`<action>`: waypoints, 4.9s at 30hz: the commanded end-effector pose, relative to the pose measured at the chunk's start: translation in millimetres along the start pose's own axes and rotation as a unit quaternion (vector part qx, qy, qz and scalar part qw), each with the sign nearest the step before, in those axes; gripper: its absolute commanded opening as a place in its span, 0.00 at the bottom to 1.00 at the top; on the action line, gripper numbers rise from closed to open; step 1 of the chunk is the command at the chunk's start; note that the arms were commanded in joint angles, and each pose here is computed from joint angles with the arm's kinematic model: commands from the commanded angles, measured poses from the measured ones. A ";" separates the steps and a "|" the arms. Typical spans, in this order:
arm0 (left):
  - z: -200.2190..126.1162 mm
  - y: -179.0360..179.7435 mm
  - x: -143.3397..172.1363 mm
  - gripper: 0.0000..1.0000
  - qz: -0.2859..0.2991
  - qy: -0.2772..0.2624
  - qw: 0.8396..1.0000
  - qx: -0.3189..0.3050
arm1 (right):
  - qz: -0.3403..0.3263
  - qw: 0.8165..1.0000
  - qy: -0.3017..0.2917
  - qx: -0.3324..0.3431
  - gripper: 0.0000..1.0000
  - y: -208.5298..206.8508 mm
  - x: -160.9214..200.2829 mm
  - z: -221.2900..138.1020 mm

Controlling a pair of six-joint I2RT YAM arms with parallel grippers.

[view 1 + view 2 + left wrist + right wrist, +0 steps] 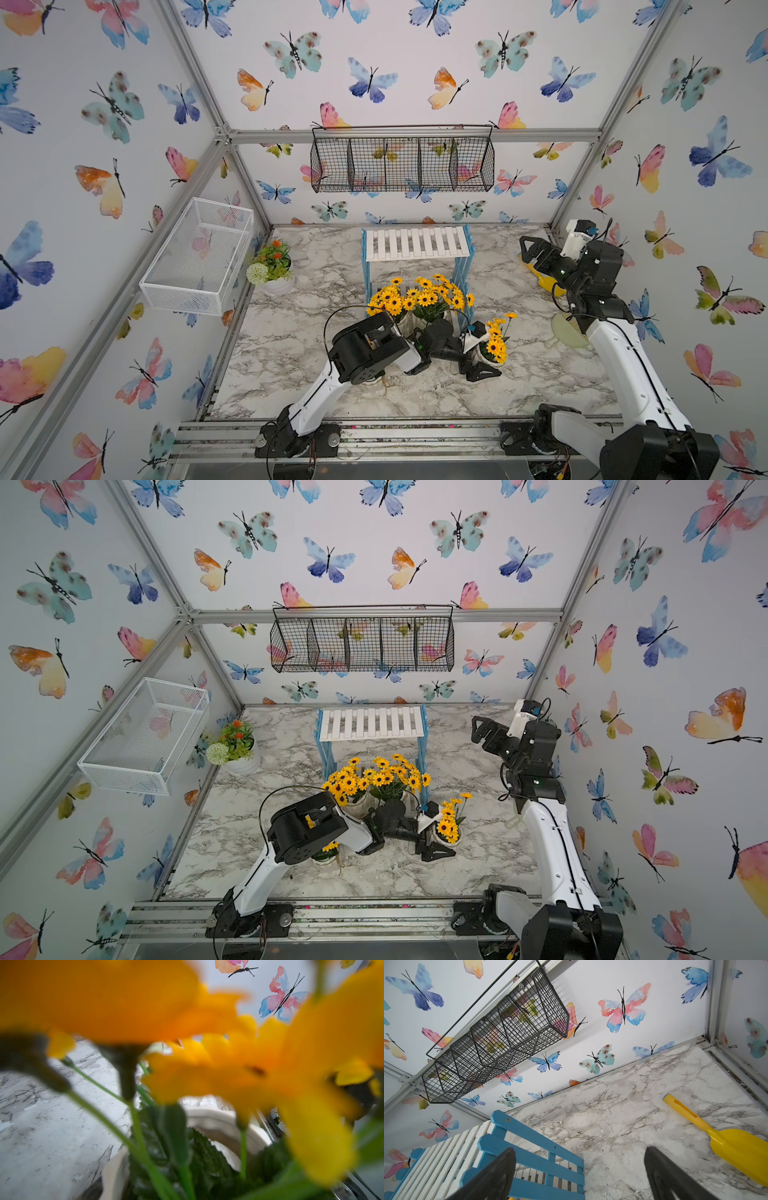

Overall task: Take the sunflower pots off the shelves
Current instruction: Place the sunflower pot at the center of the board, then pick up the sunflower pot from the shelf.

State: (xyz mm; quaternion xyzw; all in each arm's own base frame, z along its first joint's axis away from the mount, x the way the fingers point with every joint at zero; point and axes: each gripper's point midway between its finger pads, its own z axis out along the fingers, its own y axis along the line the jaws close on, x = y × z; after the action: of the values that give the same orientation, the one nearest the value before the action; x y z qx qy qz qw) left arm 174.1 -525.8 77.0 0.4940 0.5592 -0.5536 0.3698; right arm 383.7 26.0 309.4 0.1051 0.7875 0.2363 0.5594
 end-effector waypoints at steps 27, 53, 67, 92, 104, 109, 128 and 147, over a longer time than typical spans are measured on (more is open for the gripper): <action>-1.9 -11.4 -19.4 0.98 0.037 -0.019 0.999 0.034 | -0.004 1.000 -0.001 -0.019 0.99 4.2 -0.6 2.9; -29.3 -13.4 -68.0 0.98 0.084 -0.002 0.995 -0.051 | -0.020 0.999 0.001 -0.031 0.99 11.8 -2.7 -2.4; -71.9 -10.9 -204.7 0.98 0.173 -0.025 0.965 -0.195 | -0.024 0.997 0.035 -0.057 0.99 22.0 1.6 3.1; -405.7 41.8 -354.1 0.99 0.007 -0.166 0.834 -0.526 | -0.288 0.913 0.232 -0.174 0.98 220.1 146.3 -59.6; -499.2 68.0 -301.8 1.00 -0.088 -0.173 0.769 -0.608 | -0.368 0.857 0.330 -0.146 0.90 211.5 236.7 -74.6; -505.0 74.6 -290.4 0.99 -0.099 -0.173 0.762 -0.615 | -0.370 0.841 0.366 -0.150 0.80 201.6 255.0 -81.0; -521.4 93.5 -270.5 0.99 -0.120 -0.174 0.756 -0.619 | -0.355 0.825 0.419 -0.133 0.73 171.4 291.3 -40.2; -525.0 97.6 -264.0 1.00 -0.122 -0.176 0.756 -0.618 | -0.370 0.814 0.429 -0.125 0.64 164.0 305.0 -7.0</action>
State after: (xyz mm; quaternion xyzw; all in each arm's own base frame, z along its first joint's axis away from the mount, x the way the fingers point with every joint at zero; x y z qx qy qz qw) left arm 399.2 -57.2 359.2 -0.0256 0.7693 -0.1978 0.6069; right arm 244.6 290.7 131.6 -0.3738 0.8964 0.1214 0.2051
